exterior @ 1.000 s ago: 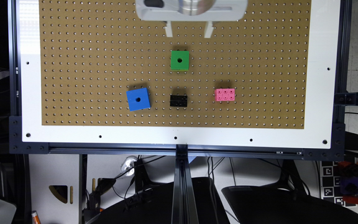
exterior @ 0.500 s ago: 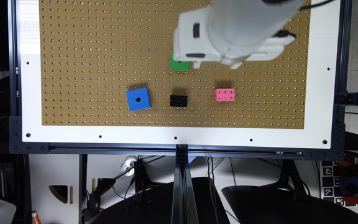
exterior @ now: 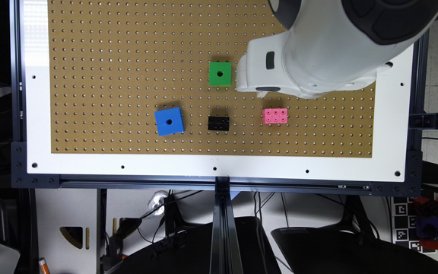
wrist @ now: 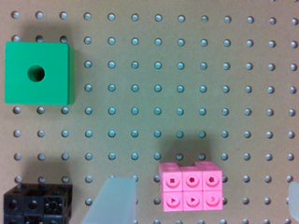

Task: Pick up pink block.

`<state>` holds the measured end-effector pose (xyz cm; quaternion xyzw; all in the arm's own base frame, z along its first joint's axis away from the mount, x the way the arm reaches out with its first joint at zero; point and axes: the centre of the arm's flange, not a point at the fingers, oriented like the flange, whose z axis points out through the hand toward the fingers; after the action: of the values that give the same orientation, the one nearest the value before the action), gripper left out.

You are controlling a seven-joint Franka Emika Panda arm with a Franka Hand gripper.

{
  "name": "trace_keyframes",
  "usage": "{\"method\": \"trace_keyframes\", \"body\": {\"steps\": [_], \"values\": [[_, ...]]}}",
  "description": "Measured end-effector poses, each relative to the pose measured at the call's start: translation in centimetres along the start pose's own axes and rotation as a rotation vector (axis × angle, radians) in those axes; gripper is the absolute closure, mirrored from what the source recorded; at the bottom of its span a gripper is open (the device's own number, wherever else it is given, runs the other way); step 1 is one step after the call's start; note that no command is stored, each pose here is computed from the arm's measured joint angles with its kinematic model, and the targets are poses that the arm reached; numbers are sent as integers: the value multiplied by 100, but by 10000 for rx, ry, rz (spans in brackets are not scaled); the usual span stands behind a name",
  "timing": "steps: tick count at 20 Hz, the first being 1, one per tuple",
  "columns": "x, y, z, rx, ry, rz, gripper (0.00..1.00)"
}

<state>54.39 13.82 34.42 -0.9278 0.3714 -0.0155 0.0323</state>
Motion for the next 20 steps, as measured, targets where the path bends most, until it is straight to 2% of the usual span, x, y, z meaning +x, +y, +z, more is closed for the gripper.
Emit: {"method": "trace_keyframes", "body": {"steps": [4,9,10,11,13,16,19,20], "values": [[-12,-15,-8,19,5,-21,0],[-18,-20,-6,19,-1,-30,0],[-20,-21,12,1,-22,-31,0],[-20,-20,51,-39,-68,-30,0],[-7,-27,205,-75,-162,-25,0],[19,-47,476,-36,-239,-31,0],[27,-55,529,-8,-252,-26,0],[26,-52,543,-27,-270,-24,0]]}}
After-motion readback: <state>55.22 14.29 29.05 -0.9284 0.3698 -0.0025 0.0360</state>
